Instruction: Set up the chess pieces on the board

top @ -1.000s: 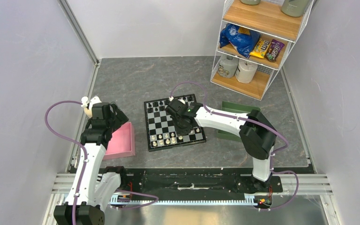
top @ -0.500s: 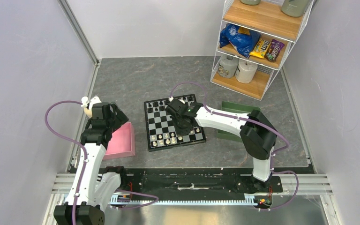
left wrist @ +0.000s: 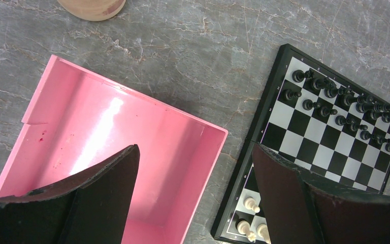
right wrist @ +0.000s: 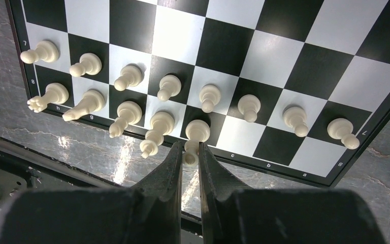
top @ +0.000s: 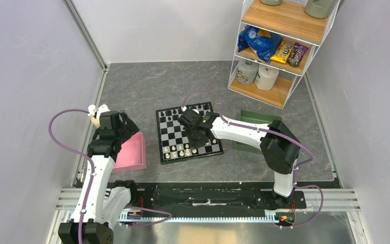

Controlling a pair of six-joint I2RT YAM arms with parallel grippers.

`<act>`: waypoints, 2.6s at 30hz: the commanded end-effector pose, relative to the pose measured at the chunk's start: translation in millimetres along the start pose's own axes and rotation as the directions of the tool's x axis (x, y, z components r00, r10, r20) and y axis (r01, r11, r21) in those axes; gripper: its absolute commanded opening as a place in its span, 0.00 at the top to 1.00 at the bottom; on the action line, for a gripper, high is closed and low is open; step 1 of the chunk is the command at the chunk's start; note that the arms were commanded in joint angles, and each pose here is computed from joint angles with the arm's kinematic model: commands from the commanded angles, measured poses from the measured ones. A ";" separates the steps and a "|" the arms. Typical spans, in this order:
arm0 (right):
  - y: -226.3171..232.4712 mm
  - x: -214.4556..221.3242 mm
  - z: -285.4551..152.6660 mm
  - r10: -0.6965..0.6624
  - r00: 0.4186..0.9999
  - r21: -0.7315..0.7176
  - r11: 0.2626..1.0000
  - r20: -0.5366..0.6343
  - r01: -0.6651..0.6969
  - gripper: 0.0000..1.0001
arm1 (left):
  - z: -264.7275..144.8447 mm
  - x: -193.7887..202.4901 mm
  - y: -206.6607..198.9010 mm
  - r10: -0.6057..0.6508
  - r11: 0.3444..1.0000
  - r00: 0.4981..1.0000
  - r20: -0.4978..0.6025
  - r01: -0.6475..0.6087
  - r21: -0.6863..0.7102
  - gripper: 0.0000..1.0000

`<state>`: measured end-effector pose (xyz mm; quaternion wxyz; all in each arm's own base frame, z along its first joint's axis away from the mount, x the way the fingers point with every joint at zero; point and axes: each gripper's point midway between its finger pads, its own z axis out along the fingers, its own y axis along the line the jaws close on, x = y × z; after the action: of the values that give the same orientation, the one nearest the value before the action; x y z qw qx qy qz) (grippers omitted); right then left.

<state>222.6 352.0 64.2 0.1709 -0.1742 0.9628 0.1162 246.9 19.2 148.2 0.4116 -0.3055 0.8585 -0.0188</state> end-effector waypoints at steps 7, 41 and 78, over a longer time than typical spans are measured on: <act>-4.5 1.8 -3.6 -0.014 1.000 0.034 0.999 0.013 0.014 0.88 | -5.4 -14.7 -6.8 0.008 1.000 0.999 0.043 -0.009 0.027 0.11; -0.8 0.1 -2.9 -0.018 1.000 0.030 0.999 0.022 0.017 0.71 | -3.5 -13.2 -8.6 0.007 0.999 0.999 0.033 -0.008 0.034 0.11; -244.5 -17.0 -54.5 0.469 0.864 0.240 0.831 0.182 -0.502 0.56 | -4.3 -13.2 -8.0 0.009 0.999 0.999 0.036 -0.011 0.034 0.11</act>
<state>309.1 115.7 90.2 0.2182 0.1143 0.9691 0.0149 247.1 18.4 147.7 0.4103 -0.3048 0.8593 -0.0207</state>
